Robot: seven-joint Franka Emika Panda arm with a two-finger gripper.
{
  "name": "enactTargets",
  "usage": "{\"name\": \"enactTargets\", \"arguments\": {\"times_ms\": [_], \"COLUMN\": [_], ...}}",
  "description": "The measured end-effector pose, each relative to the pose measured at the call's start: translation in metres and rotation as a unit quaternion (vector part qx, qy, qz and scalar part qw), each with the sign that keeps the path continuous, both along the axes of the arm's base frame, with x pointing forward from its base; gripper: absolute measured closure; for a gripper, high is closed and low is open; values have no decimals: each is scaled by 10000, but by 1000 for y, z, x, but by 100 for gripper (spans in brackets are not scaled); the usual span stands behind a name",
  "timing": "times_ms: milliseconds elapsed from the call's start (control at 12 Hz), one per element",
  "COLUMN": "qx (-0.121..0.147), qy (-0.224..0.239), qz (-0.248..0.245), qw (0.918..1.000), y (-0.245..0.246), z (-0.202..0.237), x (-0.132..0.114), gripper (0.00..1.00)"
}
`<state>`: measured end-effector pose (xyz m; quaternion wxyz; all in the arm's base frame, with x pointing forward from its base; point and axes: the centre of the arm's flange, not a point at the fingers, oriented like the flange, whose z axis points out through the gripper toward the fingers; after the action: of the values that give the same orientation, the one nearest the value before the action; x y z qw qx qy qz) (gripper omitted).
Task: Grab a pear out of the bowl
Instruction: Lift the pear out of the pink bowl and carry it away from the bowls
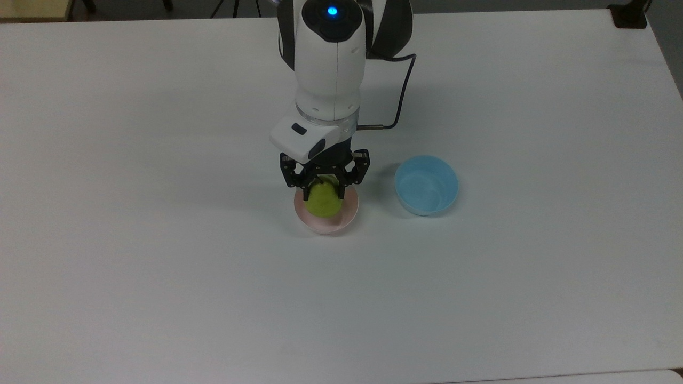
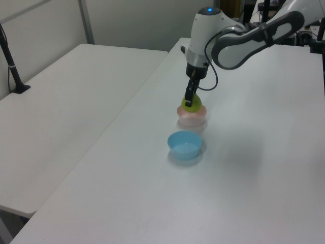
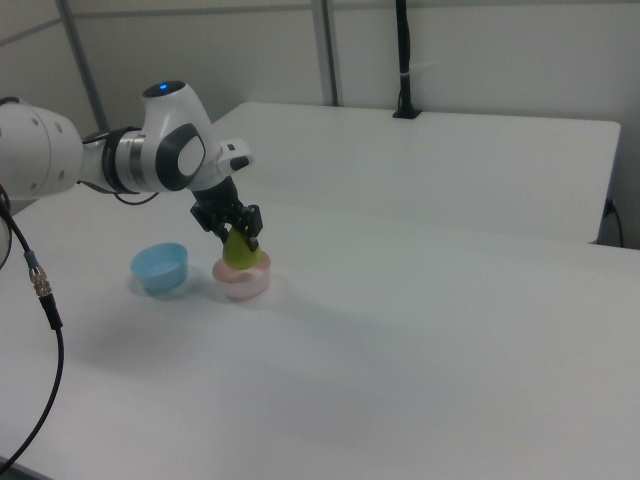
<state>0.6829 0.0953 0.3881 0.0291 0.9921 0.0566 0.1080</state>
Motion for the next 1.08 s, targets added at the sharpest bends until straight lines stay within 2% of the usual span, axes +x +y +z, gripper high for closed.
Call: {"name": "enactTargets", "arguments": {"times_ms": [166, 416, 665, 831, 1081], "qx": [-49, -78, -135, -152, -314], "qy": [84, 68, 98, -61, -201], "qz": [-117, -432, -601, -698, -772], "qw": [9999, 9990, 9981, 9974, 9963], "y": [-12, -57, -114, -151, -184], "z": [18, 36, 31, 25, -10], "x": [1, 8, 10, 13, 22], "gripper": [39, 39, 39, 39, 39]}}
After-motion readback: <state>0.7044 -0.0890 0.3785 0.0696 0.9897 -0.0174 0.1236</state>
